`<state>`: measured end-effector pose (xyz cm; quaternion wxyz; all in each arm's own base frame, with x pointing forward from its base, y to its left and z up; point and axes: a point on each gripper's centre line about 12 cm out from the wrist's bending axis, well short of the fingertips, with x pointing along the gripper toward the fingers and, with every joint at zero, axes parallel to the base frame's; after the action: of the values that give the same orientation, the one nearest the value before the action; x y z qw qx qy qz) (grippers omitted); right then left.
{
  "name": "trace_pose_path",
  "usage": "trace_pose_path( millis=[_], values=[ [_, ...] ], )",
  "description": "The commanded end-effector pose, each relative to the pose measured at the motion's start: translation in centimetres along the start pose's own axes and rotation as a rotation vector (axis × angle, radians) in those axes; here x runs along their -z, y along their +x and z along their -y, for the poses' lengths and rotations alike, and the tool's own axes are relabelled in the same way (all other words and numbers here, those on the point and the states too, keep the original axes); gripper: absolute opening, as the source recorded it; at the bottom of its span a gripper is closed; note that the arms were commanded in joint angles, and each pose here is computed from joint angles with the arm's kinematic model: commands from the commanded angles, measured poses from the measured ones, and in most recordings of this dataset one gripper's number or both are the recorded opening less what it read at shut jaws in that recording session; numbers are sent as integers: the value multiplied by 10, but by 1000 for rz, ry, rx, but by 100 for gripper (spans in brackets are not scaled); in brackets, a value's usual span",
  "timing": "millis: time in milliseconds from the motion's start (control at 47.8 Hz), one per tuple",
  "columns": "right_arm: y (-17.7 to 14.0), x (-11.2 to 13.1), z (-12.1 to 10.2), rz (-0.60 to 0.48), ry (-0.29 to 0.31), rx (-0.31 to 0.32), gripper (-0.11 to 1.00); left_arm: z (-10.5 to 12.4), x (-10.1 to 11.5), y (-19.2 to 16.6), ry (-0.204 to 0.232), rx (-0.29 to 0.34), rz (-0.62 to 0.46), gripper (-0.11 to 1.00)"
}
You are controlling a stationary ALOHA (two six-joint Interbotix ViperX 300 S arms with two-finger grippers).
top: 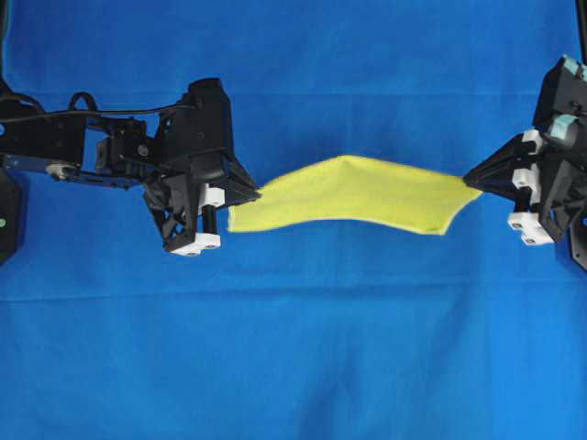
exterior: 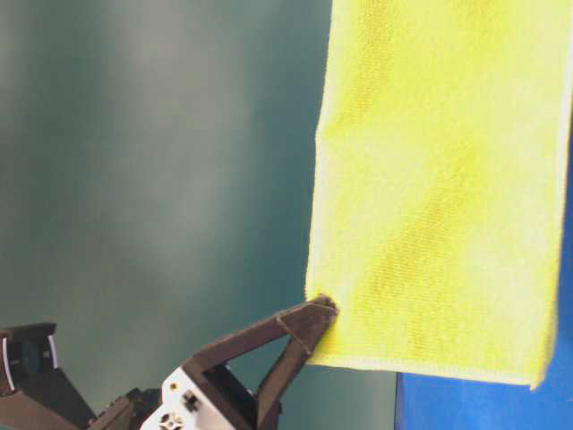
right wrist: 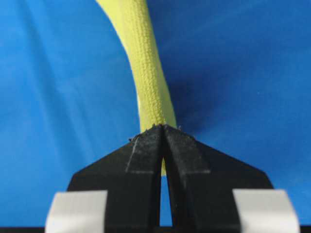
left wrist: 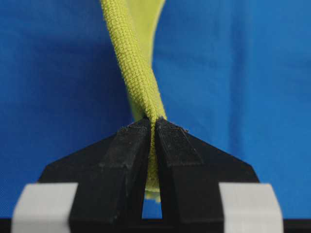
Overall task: Fold the yellow towel.
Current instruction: 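Lift the strip and swing it to a vertical orientation with both grippers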
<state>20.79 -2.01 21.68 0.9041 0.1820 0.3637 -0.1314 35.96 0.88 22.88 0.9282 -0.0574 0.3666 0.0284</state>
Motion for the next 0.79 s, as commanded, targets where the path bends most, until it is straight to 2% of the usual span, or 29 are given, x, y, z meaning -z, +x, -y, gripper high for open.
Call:
trace_pose_path(
  millis=[0,188,335,418,586,774],
  values=[
    [-3,-11,2,36,14,8,1,3,-11,-9,5,8,47,3],
    [-1,-22,27,82,54,99,1,17,-14,-7,30,41,92,3],
    [1,-37,51,129,85,188,1,36,-22,0,64,84,179,3],
    [4,-46,62,154,83,225,1,45,-28,6,82,106,232,3],
    [10,-72,73,227,65,247,1,65,-46,27,145,139,327,3],
    [16,-100,75,264,17,263,1,92,-68,60,179,171,356,3]
  ],
)
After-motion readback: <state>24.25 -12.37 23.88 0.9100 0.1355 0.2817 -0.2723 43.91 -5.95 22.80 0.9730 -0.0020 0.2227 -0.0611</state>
